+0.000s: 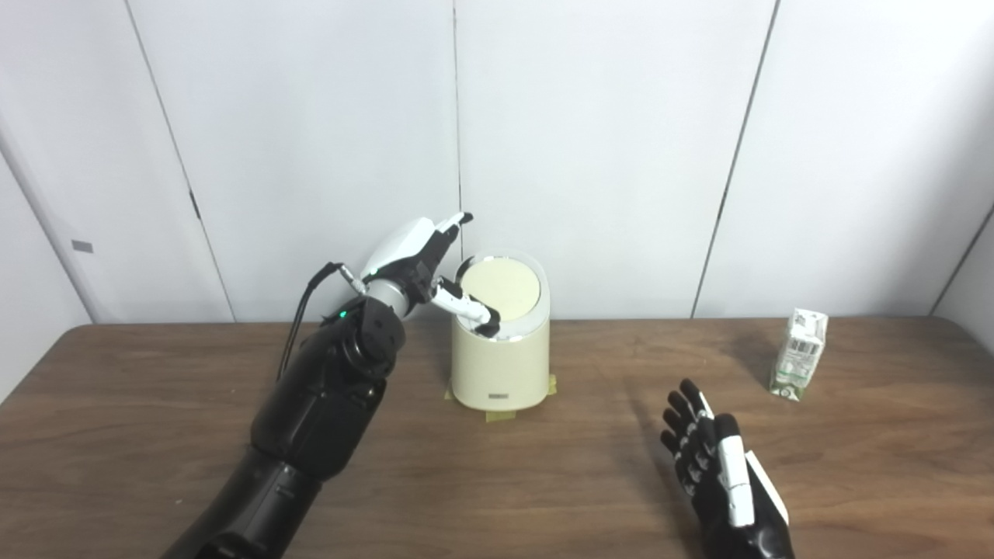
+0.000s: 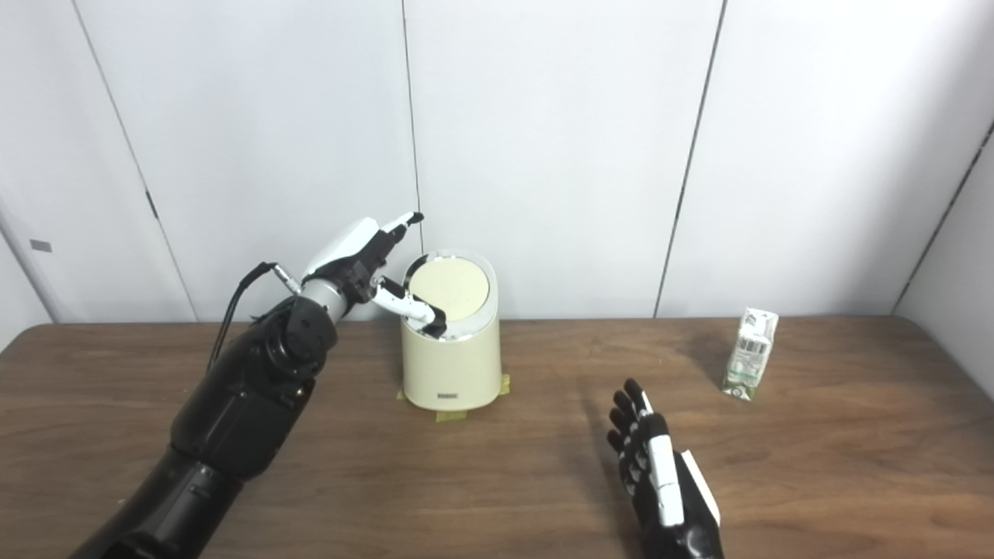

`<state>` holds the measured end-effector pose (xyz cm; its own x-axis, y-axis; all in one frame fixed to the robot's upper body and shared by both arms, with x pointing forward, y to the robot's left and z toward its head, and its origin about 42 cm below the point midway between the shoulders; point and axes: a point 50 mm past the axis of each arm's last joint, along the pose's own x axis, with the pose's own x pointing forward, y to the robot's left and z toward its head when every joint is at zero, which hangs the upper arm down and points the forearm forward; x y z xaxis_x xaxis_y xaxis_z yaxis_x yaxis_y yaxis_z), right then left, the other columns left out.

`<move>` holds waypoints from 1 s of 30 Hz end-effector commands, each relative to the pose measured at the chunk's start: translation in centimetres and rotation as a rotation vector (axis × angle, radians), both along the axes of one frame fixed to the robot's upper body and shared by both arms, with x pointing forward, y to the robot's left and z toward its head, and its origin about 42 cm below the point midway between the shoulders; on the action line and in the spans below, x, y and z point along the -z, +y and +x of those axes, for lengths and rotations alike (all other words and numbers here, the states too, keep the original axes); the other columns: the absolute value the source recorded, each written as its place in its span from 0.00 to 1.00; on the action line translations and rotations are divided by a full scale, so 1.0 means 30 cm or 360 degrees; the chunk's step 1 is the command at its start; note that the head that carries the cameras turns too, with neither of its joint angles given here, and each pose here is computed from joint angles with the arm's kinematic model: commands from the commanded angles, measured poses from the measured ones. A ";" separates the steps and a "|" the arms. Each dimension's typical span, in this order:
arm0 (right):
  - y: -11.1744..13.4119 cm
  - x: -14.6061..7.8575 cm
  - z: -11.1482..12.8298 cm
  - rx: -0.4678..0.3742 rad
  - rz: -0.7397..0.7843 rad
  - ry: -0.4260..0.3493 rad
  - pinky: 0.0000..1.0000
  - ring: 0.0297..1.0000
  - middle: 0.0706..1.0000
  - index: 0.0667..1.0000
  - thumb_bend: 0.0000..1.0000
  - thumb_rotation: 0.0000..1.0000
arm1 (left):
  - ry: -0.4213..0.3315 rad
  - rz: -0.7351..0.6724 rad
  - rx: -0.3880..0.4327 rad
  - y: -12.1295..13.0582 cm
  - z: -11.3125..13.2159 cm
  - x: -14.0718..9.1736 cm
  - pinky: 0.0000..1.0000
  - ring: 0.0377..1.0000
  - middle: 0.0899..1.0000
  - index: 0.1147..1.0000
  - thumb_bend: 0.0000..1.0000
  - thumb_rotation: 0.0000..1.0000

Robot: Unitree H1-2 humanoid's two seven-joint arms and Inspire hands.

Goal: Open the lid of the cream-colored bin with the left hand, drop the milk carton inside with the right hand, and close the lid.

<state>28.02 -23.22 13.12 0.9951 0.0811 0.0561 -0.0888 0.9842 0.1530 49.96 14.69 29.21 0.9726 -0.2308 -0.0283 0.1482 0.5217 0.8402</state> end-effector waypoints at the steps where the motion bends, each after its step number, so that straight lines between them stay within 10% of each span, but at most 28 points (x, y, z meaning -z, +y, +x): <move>1: 0.005 -0.059 0.019 -0.0003 0.0022 -0.0102 1.00 1.00 1.00 1.00 0.68 0.99 | -0.0248 0.0017 0.0024 -0.018 0.029 -0.140 0.84 0.95 1.00 0.98 0.87 0.11; 30: 0.005 -0.064 0.014 -0.0005 0.0026 -0.0102 1.00 1.00 1.00 1.00 0.68 0.98 | -0.0294 0.0049 0.0114 -0.081 0.017 -0.101 0.92 0.97 0.99 0.96 0.84 0.11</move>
